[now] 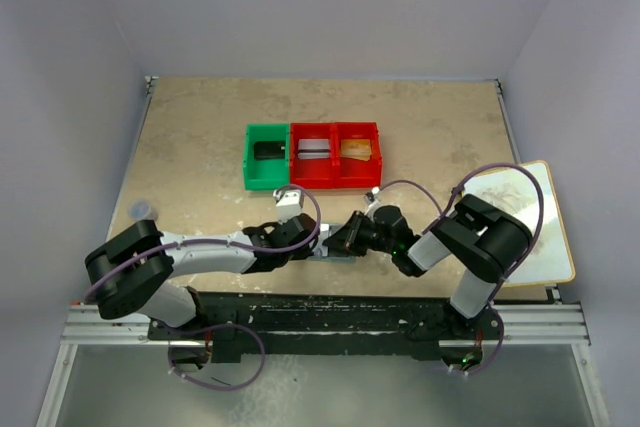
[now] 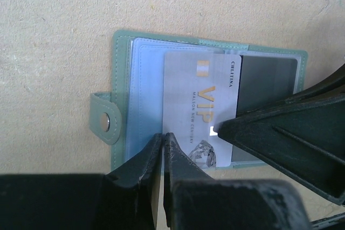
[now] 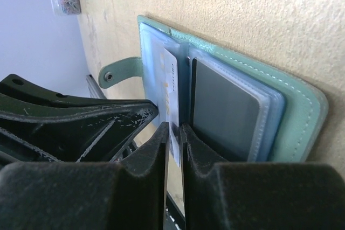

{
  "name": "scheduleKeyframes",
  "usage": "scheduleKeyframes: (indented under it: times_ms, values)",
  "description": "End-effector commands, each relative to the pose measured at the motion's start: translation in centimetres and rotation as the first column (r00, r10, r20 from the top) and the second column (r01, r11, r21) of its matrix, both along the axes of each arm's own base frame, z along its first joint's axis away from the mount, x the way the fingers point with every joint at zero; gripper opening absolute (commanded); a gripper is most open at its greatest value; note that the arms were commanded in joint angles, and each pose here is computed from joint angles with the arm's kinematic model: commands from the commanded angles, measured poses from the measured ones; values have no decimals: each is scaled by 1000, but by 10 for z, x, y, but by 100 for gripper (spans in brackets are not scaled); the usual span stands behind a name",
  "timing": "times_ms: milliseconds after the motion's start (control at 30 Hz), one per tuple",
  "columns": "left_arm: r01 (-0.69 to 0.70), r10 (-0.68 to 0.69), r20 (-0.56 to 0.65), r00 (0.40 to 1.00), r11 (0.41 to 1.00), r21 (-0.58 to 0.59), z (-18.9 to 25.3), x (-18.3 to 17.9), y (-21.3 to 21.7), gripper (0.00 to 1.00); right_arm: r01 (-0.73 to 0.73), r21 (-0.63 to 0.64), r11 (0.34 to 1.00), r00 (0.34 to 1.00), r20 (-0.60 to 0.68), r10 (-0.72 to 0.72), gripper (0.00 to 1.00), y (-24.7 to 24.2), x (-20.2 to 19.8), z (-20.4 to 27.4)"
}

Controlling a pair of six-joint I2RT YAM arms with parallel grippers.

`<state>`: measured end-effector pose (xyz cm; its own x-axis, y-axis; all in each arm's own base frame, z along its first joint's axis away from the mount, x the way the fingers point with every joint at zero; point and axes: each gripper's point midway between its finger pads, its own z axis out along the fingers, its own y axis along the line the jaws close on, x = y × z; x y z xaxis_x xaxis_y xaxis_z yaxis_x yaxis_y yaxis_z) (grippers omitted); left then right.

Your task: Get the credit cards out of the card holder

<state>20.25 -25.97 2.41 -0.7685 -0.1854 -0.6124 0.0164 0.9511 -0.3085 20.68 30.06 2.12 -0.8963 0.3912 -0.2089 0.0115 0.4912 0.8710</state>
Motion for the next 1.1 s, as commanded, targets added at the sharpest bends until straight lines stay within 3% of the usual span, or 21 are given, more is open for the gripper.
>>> scheduleKeyframes:
  times_ms: [0, 200, 367, 900, 1067]
  values:
    - [-17, 17, 14, 1000, 1000, -2, 0, 3, 3, 2, -27, 43, 999, 998, 53, 25, 17, 12, 7, 14]
    - [-29, 29, 23, 999, 1000, -6, 3, 4, 5, 2, -32, 38, 999, 998, 60, 30, 13, 16, 13, 14]
    - [-79, 80, 52, 995, 997, -24, 10, 7, 14, 3, -11, 29, 1000, 998, 66, 9, 0, 12, 14, 14]
    - [-91, 97, 87, 991, 993, -69, 25, 9, 17, 4, 10, 8, 1000, 999, 32, -11, 0, -6, -1, 3]
    - [-31, 44, 107, 993, 992, -119, 42, 10, 1, 5, 16, 7, 1000, 999, 28, -16, 0, -7, -1, 3]
